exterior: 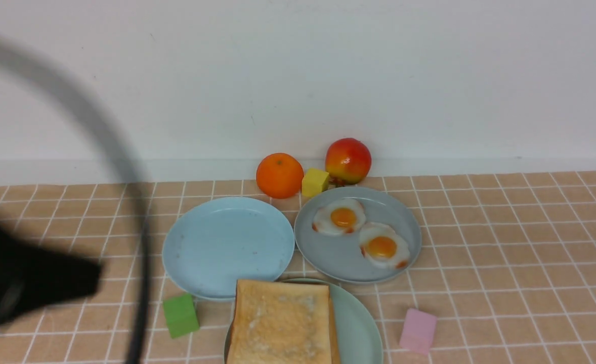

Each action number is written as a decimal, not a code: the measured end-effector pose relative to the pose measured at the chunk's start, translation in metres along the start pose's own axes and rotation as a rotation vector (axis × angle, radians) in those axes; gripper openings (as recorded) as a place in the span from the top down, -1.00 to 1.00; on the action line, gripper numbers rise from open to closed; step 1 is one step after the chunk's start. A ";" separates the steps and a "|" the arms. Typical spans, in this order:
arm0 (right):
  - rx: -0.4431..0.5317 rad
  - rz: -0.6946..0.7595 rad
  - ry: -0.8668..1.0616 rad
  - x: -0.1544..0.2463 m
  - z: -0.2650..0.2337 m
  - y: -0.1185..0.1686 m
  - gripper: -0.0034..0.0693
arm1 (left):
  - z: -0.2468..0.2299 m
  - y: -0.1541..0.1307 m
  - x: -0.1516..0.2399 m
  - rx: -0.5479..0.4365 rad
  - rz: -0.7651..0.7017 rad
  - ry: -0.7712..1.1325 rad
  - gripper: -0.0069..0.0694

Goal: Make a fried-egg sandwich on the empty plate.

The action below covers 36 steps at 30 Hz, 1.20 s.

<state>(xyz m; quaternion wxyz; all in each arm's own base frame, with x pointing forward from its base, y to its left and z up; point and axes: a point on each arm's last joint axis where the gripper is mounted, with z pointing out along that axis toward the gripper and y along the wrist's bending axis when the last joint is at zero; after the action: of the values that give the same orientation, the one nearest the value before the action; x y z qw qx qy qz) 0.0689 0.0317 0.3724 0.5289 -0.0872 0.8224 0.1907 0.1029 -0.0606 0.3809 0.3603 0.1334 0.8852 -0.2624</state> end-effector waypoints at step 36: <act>0.180 -0.077 -0.012 0.098 0.014 -0.045 0.90 | -0.030 0.008 0.119 -0.093 -0.063 -0.223 0.85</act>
<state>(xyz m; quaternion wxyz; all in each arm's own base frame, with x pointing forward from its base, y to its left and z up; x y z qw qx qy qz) 0.0543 0.0018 0.2684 0.5463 -0.0698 0.8292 0.0959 0.0055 -0.0312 0.3116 0.4540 0.0583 0.8546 -0.2454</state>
